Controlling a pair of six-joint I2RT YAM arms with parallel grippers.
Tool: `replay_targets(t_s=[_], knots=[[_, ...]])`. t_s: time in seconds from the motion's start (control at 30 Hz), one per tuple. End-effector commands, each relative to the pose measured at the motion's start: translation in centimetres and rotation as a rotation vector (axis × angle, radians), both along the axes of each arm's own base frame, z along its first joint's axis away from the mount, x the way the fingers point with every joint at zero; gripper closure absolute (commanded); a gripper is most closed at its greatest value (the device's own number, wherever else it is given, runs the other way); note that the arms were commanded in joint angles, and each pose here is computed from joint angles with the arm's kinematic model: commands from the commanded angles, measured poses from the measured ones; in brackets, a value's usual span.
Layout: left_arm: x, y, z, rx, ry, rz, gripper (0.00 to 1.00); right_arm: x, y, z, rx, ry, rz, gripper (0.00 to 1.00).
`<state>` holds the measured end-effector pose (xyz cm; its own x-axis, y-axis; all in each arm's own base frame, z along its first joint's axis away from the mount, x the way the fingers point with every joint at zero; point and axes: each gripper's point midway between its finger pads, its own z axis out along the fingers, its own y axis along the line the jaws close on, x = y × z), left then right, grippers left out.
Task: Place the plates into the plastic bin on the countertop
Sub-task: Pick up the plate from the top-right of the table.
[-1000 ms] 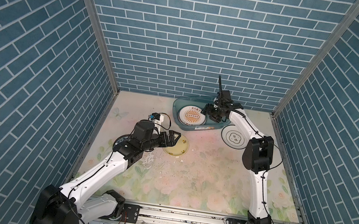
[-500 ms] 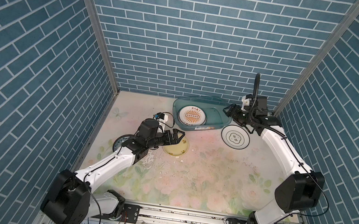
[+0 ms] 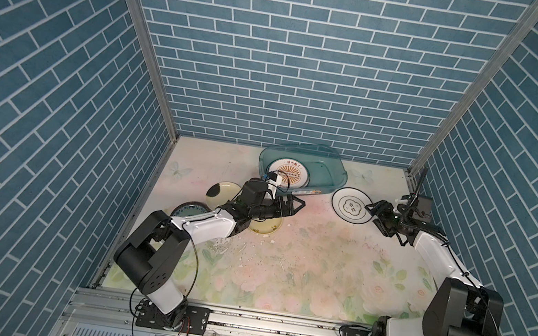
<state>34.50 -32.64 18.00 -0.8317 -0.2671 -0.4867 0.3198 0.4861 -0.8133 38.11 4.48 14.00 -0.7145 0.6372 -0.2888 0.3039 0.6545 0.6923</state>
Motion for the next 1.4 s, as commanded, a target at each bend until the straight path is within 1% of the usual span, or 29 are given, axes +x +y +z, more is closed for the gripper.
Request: replay_targets(t_s=[0.0,0.13,0.33,0.57,0.7,0.8,0.93,1.03,1.17,1.3,1.37], knots=[[0.4,-1.9,1.5,-0.045,-0.045,-0.019,0.01,0.7,-0.5,-1.2,0.072,-0.010,-0.021,0.34],[0.4,-3.5,1.0,-0.053,-0.033,-0.036,0.00,0.8,-1.5,-3.7,0.077,0.022,-0.052,0.37],[-0.1,-5.4,0.7,-0.053,-0.027,-0.068,0.01,1.4,-1.5,-5.9,0.109,0.040,-0.052,0.41],[-0.5,-6.9,0.3,-0.046,-0.020,-0.088,0.00,2.7,-2.4,-8.4,0.115,0.060,-0.089,0.47],[-0.7,-7.2,0.0,-0.046,-0.017,-0.090,0.00,3.4,-3.0,-9.9,0.102,0.083,-0.113,0.49],[-1.0,-7.5,-0.4,-0.047,-0.004,-0.102,0.00,4.1,-3.1,-10.9,0.110,0.089,-0.123,0.53],[-1.1,-7.6,-1.0,-0.042,0.009,-0.107,0.00,4.6,-3.1,-12.0,0.128,0.089,-0.130,0.61],[-1.3,-7.6,-1.4,-0.038,0.016,-0.114,0.00,4.4,-3.3,-12.9,0.117,0.117,-0.141,0.76],[-1.4,-7.3,-2.0,-0.015,0.023,-0.112,0.00,4.1,-3.4,-13.3,0.112,0.120,-0.148,0.90],[-1.4,-7.4,-2.8,-0.009,0.037,-0.119,0.01,3.9,-3.5,-13.0,0.105,0.102,-0.152,0.99],[-1.4,-7.4,-3.1,-0.007,0.044,-0.122,0.00,3.6,-3.4,-13.0,0.102,0.108,-0.147,1.00]])
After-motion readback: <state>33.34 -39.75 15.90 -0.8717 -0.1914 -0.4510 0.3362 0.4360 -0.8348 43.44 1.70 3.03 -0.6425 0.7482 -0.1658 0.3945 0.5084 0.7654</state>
